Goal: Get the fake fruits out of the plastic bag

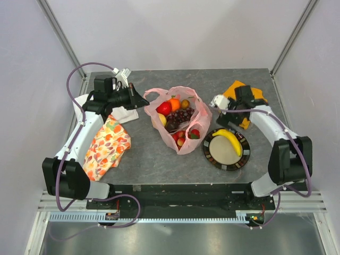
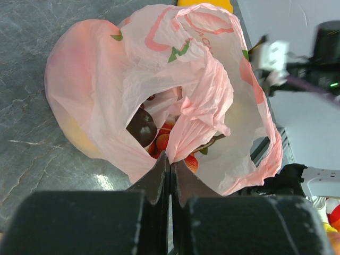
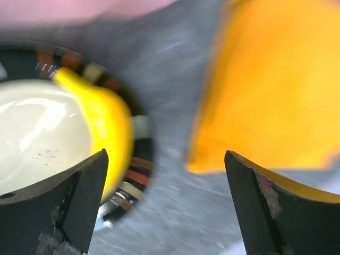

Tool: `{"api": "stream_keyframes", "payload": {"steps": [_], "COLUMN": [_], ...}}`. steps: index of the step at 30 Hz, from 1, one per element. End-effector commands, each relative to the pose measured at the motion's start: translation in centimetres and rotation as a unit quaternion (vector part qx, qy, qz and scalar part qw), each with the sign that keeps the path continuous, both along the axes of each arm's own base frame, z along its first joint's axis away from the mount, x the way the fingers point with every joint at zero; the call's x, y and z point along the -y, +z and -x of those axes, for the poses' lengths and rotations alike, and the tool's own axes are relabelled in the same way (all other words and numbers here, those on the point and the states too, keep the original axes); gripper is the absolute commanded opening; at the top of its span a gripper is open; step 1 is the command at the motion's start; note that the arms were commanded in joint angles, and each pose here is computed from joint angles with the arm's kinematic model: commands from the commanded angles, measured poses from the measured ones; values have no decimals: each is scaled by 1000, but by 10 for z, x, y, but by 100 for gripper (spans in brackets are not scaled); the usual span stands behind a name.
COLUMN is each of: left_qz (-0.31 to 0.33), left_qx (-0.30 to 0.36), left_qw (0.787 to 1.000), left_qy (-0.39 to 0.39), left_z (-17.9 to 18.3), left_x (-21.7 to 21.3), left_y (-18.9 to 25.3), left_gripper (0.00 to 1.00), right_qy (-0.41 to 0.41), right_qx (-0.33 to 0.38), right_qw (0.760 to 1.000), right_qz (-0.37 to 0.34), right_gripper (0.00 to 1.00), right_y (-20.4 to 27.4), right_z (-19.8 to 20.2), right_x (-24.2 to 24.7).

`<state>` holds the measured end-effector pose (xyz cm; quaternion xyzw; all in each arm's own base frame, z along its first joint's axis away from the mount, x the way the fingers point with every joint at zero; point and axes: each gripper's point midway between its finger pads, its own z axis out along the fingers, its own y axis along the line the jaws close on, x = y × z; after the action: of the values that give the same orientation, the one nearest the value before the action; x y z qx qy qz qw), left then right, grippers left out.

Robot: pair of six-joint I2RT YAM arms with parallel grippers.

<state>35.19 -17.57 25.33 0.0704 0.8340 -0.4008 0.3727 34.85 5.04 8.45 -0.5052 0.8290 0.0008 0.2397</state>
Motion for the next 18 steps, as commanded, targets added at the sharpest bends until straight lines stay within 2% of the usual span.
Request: {"api": "stream_keyframes", "payload": {"steps": [1, 3, 4, 7, 12, 14, 18], "left_qz": [-5, -6, -6, 0, -1, -5, 3], "left_qx": [24, 22, 17, 2, -14, -17, -26], "left_qw": [999, 999, 999, 999, 1000, 1000, 1000], "left_qy": [-33, -43, -45, -46, -26, -11, 3], "left_z": [6, 12, 14, 20, 22, 19, 17], "left_x": [9, 16, 17, 20, 18, 13, 7], "left_y": [8, 6, 3, 0, -5, -6, -5], "left_gripper": [2, 2, 2, 2, 2, 2, 1], "right_qy": [-33, -37, -31, -2, 65, 66, 29], "right_qx": [140, 146, 170, 156, 99, 66, 38], "right_qw": [986, 975, 966, 956, 955, 959, 962], "right_qz": [-89, -163, -192, -250, -273, -269, -270], "right_gripper": [98, 98, 98, 95, 80, 73, 67], "right_y": [151, 183, 211, 226, 186, 155, 124], "right_z": [-27, -27, -35, -44, -49, -59, -91], "right_x": [-12, -37, -50, -109, -202, -221, -239]}}
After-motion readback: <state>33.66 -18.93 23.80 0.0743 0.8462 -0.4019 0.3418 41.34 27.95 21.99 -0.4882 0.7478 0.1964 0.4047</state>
